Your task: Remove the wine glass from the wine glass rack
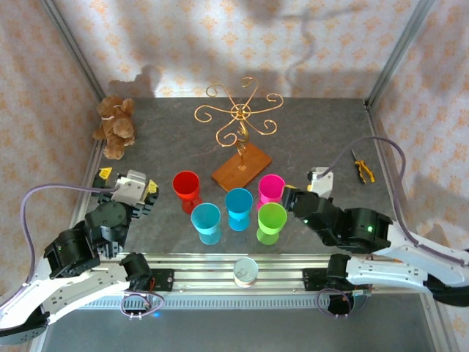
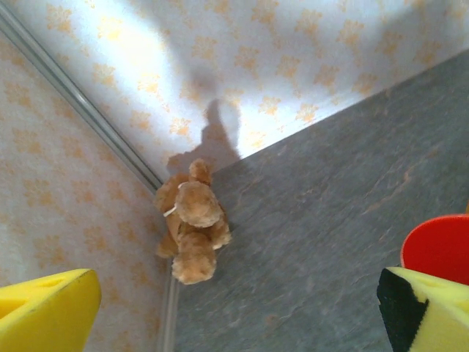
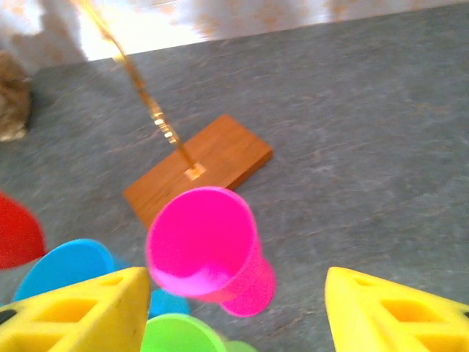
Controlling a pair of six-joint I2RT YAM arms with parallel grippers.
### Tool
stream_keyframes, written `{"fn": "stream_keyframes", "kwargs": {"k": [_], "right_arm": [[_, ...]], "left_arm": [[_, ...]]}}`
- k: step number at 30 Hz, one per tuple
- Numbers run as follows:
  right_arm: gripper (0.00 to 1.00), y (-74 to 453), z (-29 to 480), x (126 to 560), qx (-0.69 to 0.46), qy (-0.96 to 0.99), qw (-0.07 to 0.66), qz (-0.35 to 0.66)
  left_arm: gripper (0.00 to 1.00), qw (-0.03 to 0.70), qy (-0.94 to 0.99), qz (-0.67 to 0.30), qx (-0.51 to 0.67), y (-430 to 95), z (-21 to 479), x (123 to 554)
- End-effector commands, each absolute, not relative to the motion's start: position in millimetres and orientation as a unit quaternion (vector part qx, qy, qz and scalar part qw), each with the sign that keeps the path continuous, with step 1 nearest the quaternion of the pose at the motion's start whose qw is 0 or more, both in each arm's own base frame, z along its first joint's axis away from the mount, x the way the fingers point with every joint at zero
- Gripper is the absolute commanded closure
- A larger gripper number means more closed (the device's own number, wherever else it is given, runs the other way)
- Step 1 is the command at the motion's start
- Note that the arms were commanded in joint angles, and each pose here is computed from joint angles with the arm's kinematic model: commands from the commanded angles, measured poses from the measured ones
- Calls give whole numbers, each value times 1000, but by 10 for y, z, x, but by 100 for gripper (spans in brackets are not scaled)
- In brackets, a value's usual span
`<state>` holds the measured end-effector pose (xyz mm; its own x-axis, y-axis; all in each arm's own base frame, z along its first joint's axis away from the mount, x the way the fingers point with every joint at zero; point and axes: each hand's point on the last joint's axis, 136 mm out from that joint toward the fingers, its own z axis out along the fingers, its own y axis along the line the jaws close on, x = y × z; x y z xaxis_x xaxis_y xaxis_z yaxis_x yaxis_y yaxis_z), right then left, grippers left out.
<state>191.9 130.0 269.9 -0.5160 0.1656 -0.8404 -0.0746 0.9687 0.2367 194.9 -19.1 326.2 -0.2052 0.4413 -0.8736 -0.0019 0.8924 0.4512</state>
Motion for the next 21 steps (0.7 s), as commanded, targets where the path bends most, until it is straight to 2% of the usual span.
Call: {"fn": "stream_keyframes", "kwargs": {"k": [1, 4, 14, 18, 21], "right_arm": [[34, 1095, 2617, 2039, 47, 865, 489, 98], [33, 931, 2536, 2126, 62, 873, 479, 71], [28, 586, 2240, 2471, 106, 882, 459, 17], [20, 373, 2220, 2602, 123, 870, 477, -21], [18, 295, 2161, 2709, 152, 868, 472, -3]], "left_arm": [[0, 633, 759, 130, 85, -270, 3276, 2021], [0, 611, 777, 139, 64, -230, 3153, 2092], [1, 570, 817, 78, -41, -22, 2854, 2411], [1, 566, 817, 72, -82, 91, 2762, 2544], [1, 565, 814, 78, -106, 177, 2715, 2628]]}}
